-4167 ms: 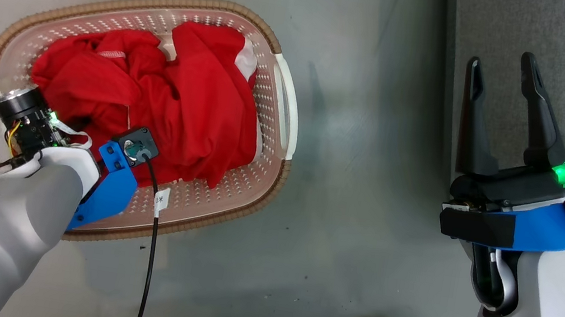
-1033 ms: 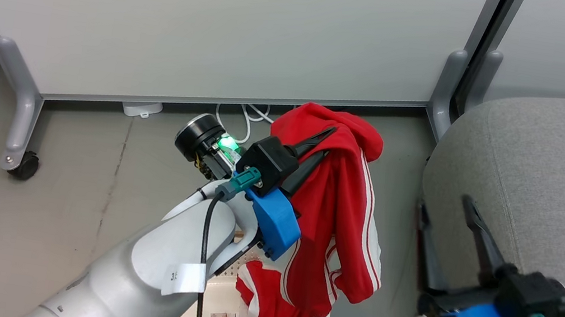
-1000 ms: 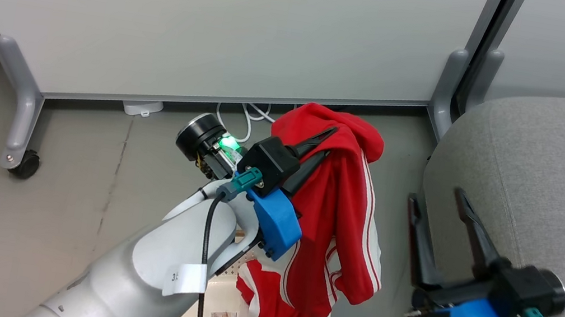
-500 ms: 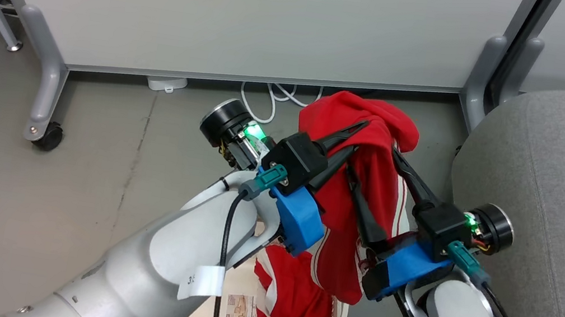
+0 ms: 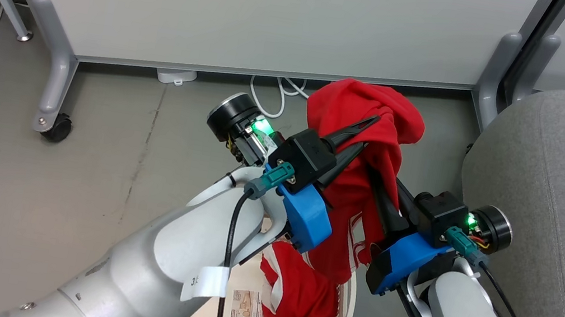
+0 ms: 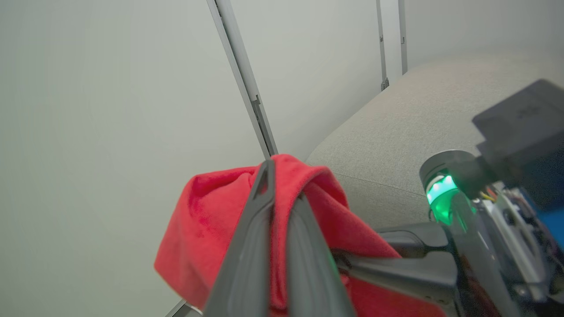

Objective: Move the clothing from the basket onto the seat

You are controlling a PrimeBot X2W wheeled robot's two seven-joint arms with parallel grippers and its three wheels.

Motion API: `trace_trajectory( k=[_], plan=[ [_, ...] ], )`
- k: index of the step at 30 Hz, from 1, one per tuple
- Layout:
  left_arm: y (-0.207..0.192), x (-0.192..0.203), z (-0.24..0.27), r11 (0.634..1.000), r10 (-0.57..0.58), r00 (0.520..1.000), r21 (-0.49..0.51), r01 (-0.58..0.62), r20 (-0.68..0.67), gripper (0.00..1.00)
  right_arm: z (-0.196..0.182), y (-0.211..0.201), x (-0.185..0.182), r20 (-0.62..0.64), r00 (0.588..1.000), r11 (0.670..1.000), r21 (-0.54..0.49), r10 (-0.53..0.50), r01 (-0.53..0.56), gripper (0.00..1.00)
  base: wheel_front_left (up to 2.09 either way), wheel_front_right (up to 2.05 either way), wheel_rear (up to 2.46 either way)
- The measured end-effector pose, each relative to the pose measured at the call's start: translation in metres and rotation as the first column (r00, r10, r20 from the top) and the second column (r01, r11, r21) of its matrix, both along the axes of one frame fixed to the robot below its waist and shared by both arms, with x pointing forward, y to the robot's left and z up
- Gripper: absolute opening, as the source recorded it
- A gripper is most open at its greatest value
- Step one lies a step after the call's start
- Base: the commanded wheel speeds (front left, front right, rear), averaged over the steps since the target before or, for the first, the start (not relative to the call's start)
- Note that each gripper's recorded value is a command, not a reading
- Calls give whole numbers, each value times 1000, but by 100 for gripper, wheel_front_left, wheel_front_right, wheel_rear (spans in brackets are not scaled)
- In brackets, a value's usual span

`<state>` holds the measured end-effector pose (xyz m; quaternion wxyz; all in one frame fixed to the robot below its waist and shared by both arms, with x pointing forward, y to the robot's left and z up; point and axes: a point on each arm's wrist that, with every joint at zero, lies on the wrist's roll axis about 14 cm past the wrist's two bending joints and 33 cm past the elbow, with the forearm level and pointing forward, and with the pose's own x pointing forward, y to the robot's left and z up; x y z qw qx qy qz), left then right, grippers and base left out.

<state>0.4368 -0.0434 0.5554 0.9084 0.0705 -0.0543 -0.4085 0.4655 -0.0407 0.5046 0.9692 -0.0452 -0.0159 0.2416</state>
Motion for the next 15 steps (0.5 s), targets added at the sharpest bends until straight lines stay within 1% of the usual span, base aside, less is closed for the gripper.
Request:
trace_trajectory(
  k=[11,12,13,15],
  plan=[
    [-1,1,0,1000,0,1000,1,0,3,0,5,-3,1,9,1000,1000,20,-9,9,0,0,0,0],
    [-1,2,1,1000,1,1000,-2,-1,6,3,6,-3,1,11,1000,1000,23,-10,9,0,0,0,0],
    [-1,2,1,1000,2,1000,-3,-2,7,100,6,-3,1,11,1000,1000,25,-10,10,0,0,0,0],
    [-1,2,0,1000,1,1000,-1,-1,6,100,7,-5,3,9,1000,999,40,-19,19,0,0,0,0]
  ],
)
